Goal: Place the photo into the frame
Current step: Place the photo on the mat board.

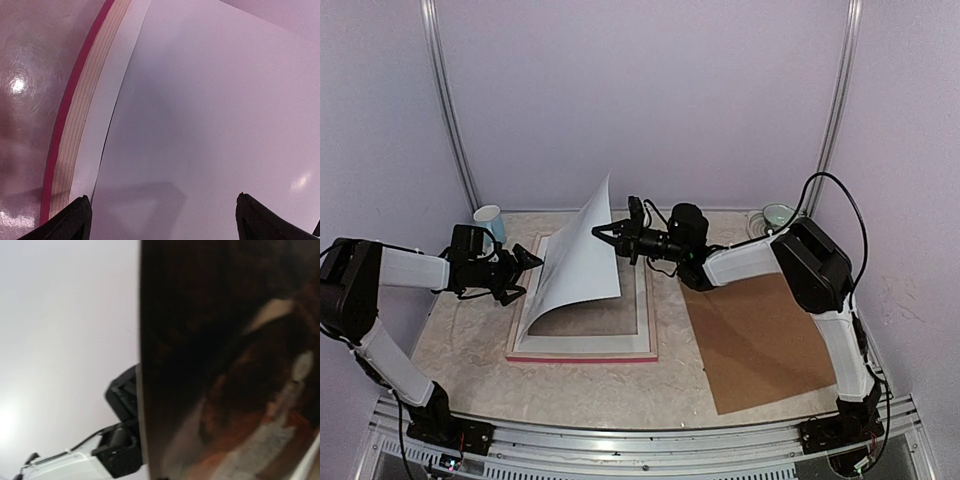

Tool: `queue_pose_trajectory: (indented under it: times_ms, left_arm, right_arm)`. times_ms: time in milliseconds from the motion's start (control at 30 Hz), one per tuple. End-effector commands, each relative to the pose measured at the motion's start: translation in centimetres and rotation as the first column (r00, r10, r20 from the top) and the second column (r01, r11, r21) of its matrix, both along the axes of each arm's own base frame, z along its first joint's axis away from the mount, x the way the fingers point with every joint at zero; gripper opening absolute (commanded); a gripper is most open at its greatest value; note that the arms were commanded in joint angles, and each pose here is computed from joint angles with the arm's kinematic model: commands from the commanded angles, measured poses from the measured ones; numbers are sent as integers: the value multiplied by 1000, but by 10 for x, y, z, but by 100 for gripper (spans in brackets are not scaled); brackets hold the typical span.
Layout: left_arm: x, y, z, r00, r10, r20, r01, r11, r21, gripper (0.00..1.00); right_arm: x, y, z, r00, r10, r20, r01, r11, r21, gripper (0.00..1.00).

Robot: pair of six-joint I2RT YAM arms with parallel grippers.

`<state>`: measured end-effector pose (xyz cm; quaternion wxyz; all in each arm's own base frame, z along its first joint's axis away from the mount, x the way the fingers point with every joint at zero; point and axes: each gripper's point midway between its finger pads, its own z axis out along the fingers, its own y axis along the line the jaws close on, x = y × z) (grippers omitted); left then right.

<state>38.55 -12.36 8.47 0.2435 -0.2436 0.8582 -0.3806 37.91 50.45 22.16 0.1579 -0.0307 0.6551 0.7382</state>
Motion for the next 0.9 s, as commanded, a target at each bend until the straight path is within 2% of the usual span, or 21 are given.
queue_pose_trajectory:
  times_ms: [0, 167, 400, 533, 867]
  left_arm:
    - [-1, -1, 5, 1000, -7, 26, 7, 1000, -8, 99]
    - [-1, 3, 8, 999, 11, 33, -11, 1000, -11, 99]
    - [1, 15, 15, 997, 49, 53, -49, 999, -2, 99]
    - [1, 20, 17, 996, 71, 57, -71, 997, 4, 99]
    - [1, 21, 16, 996, 70, 55, -70, 998, 3, 99]
  right_arm:
    - [-7, 3, 23, 998, 23, 59, -29, 994, 102, 0]
    - [-10, 4, 20, 997, 42, 68, -49, 994, 93, 0]
    - [-13, -2, -35, 1000, 13, -12, -14, 996, -84, 0]
    - [-15, -6, -58, 1000, 7, -15, -10, 983, -184, 0]
    - [-14, -10, -59, 1000, -2, -4, 1, 975, -222, 0]
